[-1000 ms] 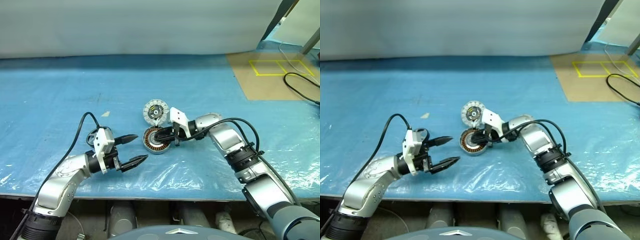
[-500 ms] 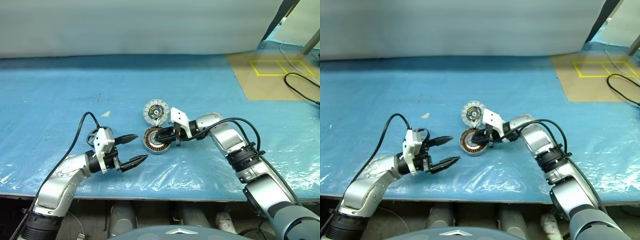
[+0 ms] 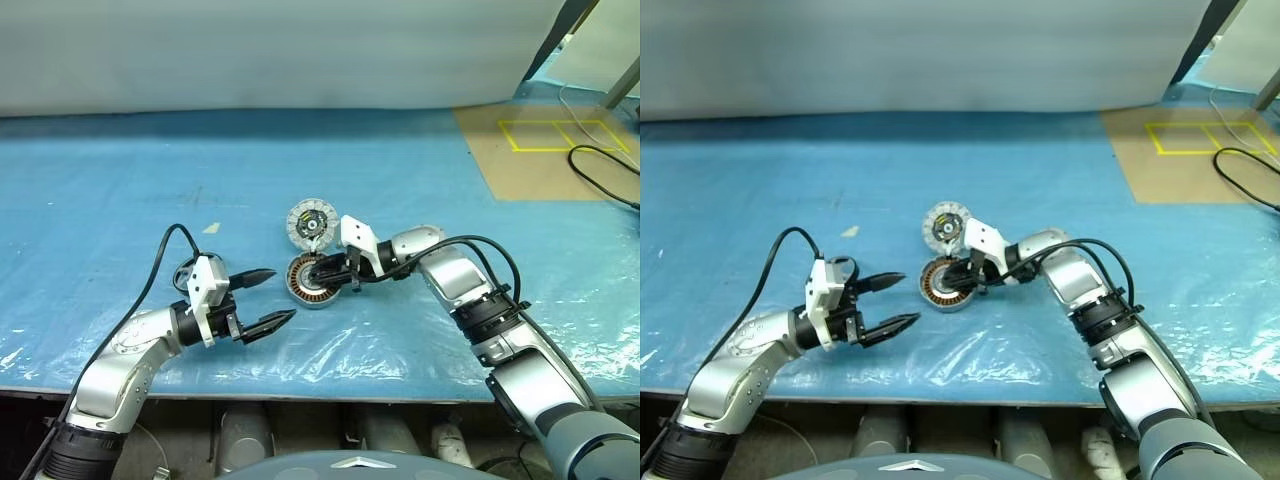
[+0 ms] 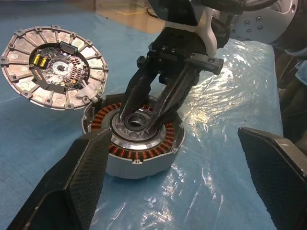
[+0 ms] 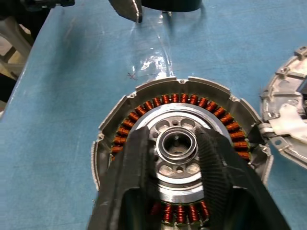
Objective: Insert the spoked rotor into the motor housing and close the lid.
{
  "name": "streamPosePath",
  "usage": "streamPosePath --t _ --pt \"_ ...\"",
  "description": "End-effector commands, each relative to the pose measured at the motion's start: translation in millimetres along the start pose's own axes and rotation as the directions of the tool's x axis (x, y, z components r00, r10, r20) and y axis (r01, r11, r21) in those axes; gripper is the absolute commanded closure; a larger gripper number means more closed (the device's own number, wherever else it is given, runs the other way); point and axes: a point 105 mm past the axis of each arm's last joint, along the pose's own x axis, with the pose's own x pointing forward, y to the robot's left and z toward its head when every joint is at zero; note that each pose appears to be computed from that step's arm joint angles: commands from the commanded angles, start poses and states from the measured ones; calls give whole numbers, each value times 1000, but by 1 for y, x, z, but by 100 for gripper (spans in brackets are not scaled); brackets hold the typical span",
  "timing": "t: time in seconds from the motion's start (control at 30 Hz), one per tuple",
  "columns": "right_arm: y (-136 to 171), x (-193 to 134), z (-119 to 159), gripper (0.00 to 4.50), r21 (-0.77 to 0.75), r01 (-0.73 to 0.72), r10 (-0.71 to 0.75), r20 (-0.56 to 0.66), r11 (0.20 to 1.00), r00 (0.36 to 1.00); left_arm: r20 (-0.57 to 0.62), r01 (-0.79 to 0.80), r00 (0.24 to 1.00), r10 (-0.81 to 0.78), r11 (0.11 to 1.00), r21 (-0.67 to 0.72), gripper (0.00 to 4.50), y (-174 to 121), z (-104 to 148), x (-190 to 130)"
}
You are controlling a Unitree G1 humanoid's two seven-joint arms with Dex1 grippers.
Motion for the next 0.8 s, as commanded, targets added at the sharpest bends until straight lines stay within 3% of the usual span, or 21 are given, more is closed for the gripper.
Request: streamPosePath --t 0.03,0.5,0.6,0.77,0.8 --pt "2 1 2 237 -7 -3 3 5 1000 1000 19 15 1000 -15 1000 28 5 -3 6 2" --pt "-5 -21 44 237 -41 24 -18 132 999 991 18 19 1000 -19 999 28 5 -3 4 2" --pt "-4 -21 48 293 -47 28 -21 145 999 989 17 20 1000 -20 999 28 5 -3 4 2" --pt "1 -9 28 448 -34 18 -15 90 999 996 18 23 1000 -24 999 26 5 -4 4 4" --pt "0 -7 25 448 -30 29 -26 79 999 997 18 24 1000 -25 999 25 5 -4 4 4"
